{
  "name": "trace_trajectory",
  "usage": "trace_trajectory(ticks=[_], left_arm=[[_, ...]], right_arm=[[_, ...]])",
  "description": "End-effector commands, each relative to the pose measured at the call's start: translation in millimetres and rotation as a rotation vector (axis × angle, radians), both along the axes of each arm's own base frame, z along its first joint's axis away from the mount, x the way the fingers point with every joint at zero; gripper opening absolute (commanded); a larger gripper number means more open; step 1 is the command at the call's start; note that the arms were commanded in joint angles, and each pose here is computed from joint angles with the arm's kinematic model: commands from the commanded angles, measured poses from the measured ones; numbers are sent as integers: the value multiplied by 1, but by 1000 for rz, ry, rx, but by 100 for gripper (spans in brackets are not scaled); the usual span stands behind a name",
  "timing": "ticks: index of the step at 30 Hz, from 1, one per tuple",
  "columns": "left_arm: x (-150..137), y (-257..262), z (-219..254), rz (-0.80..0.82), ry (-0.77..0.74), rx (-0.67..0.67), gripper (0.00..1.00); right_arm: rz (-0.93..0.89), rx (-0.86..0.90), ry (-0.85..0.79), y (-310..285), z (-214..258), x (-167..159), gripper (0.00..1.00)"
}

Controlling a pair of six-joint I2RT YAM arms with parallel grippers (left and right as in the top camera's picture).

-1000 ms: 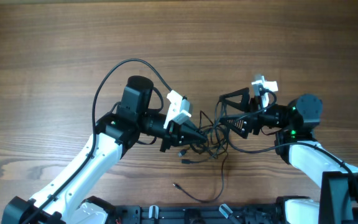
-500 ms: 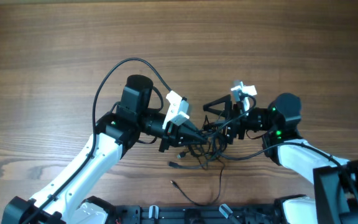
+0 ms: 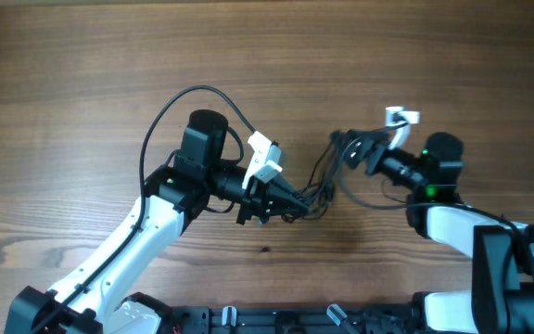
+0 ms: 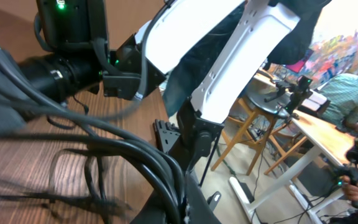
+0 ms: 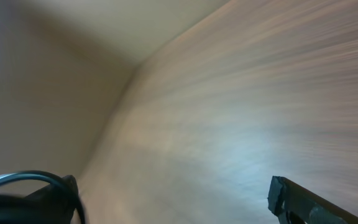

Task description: Untangle cables

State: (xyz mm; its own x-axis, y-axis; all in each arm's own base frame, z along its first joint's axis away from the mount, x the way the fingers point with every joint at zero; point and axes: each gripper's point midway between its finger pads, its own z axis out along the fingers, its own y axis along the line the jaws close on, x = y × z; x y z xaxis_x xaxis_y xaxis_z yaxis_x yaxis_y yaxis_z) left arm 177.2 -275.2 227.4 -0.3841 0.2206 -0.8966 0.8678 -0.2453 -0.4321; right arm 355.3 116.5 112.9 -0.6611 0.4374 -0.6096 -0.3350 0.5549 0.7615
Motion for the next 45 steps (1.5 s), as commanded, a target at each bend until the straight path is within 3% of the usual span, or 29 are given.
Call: trace_trajectory(ticks=[1,6,16,22,27,31,39,45], left_arm=[[-24,7,19,-133,23,-91,4],[-22,6,18,-120,19,-82,4],[-5,1,-3,5,31,26,4],[-1,5,-10,41,72,64,4],[17,17,-9,107,71,59,4],[38,26,-2,177,102,49,4],[77,16,15,348,-16,33,4],[138,30,7,750,225,99,4]], right_arm=[[-426,-18,83,-87,-16,38,100],[-581,-36,91,-132,-19,41,100],[-725,-43,87,-178,-19,39,100],[-950,45,153,-250,-25,19,100],[-1032,72,161,-279,-26,7,100],[-948,97,152,-265,-22,10,100],[-663,161,135,-212,-10,15,100],[-372,174,-55,-153,38,19,100]])
